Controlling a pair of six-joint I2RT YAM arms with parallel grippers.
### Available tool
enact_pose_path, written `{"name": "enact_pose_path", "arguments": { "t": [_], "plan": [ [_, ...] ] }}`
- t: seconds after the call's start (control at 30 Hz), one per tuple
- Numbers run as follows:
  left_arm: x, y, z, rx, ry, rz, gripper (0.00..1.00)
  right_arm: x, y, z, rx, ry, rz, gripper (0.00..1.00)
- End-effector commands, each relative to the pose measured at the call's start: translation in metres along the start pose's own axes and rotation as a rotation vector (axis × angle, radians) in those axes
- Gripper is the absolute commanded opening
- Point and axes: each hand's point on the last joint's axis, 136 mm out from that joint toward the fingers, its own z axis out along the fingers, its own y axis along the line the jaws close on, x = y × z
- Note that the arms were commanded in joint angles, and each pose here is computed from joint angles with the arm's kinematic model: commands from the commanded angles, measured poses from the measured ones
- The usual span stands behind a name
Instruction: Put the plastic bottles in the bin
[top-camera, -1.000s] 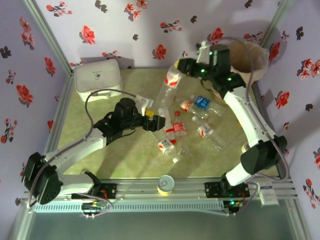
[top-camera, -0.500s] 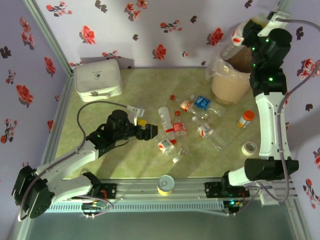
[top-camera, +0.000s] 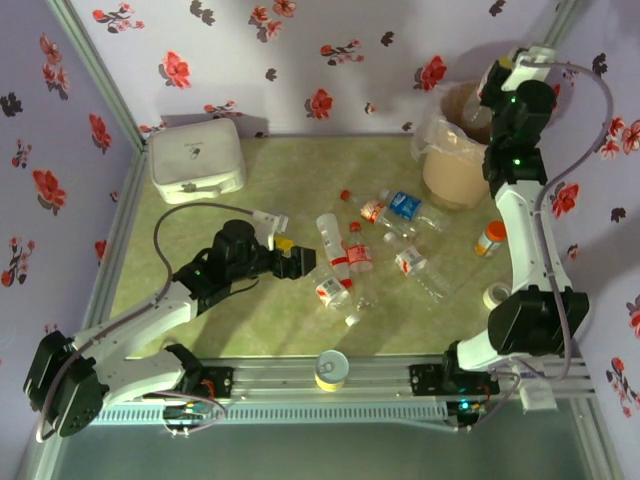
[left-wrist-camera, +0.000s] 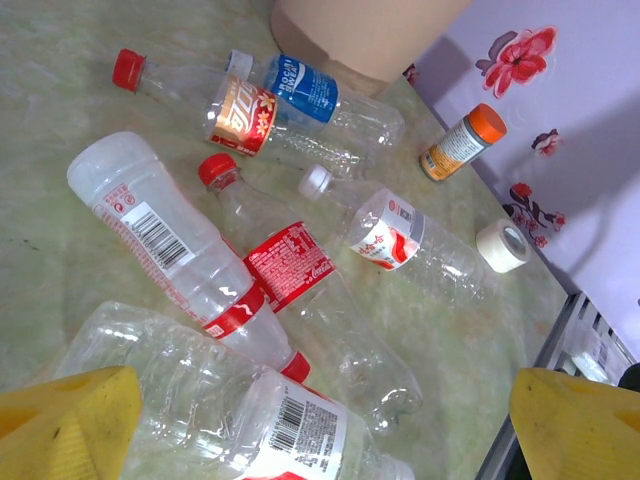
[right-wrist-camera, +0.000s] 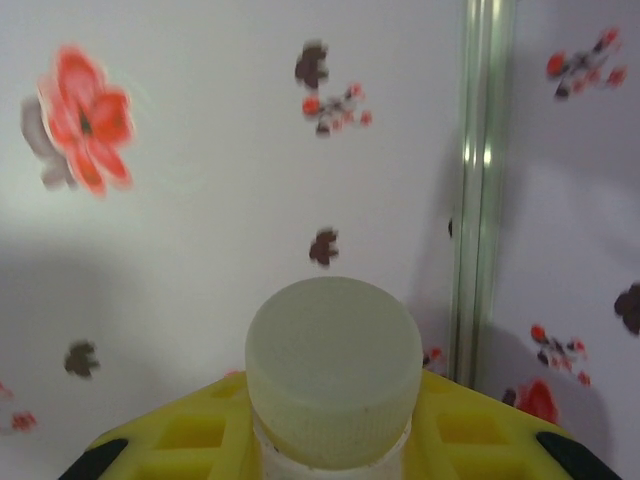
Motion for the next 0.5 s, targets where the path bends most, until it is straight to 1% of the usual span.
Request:
{"name": "enact_pose_path", "arguments": {
  "t": [0.0, 0.13, 0.33, 0.47],
  "plan": [
    [-0.004, 0.000, 0.000, -0.001, -0.025, -0.017, 0.95, -0.004, 0.006, 0.002, -0.030, -0.063, -0.028, 0.00],
    [-0.004, 0.007, 0.001, -0.051, -0.008, -0.024, 0.95, 0.029, 0.013, 0.008, -0.066, 0.029, -0.006, 0.00],
    [-0.005, 0.011, 0.007, -0.065, -0.012, -0.041, 0.95, 0.087, 0.015, 0.016, -0.069, 0.201, -0.012, 0.00],
    [-0.004, 0.012, 0.012, -0.070, -0.002, -0.045, 0.96, 0.114, 0.015, 0.018, -0.068, 0.276, -0.006, 0.00]
  ]
}}
